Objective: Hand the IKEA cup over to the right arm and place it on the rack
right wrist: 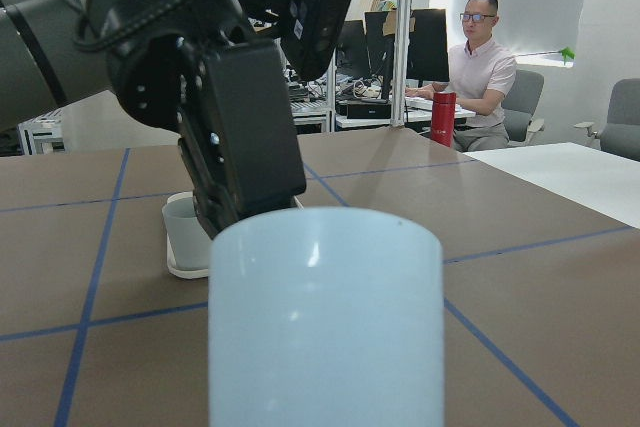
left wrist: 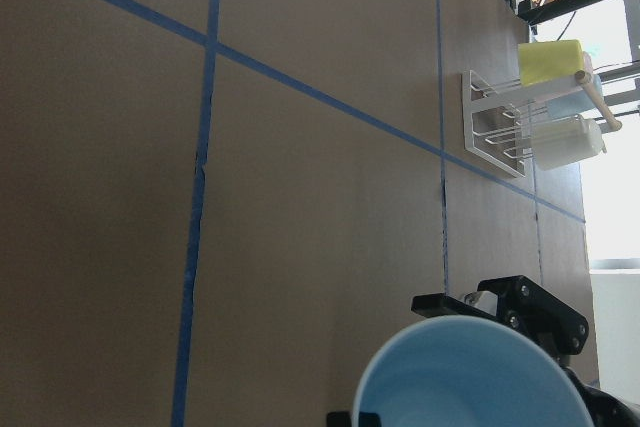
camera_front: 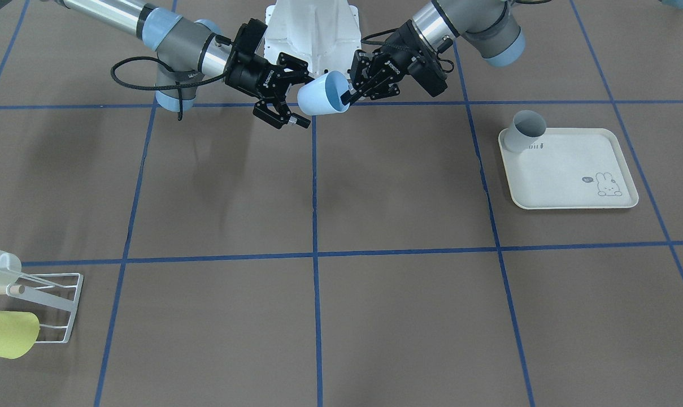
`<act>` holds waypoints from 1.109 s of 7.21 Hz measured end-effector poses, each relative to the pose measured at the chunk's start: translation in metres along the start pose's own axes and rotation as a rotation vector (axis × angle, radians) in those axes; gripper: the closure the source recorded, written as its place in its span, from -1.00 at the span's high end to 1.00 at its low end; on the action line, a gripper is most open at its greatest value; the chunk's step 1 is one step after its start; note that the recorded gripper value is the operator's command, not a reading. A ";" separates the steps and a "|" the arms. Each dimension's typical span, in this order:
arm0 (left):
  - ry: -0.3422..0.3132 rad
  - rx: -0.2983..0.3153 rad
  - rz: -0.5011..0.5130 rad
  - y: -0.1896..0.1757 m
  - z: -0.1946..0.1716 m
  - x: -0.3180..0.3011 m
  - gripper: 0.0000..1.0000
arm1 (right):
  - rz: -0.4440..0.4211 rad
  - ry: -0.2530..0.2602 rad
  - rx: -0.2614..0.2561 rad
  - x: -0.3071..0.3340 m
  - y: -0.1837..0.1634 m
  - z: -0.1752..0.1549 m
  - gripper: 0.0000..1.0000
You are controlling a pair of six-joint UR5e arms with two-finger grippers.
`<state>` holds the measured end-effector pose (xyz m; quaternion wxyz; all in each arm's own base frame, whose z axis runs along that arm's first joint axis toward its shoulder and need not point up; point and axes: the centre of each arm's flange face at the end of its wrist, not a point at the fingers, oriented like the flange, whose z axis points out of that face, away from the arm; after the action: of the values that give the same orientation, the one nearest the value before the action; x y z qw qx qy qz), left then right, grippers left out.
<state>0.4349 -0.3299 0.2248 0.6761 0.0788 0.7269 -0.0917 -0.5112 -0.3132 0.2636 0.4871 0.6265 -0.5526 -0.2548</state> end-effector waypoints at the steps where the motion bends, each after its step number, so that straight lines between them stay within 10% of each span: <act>1: 0.001 -0.001 0.000 0.000 0.000 0.001 -1.00 | -0.016 -0.001 -0.002 0.000 0.001 0.000 0.98; 6: 0.001 -0.001 -0.001 0.000 0.003 0.002 -1.00 | -0.033 -0.008 0.000 -0.005 0.000 -0.001 0.98; 8: 0.000 -0.001 -0.001 0.000 0.003 0.001 -1.00 | -0.033 -0.008 0.005 -0.005 -0.002 -0.001 0.54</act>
<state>0.4380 -0.3312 0.2234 0.6762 0.0781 0.7268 -0.0917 -0.5110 -0.3086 0.2608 0.4790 0.6357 -0.5447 -0.2639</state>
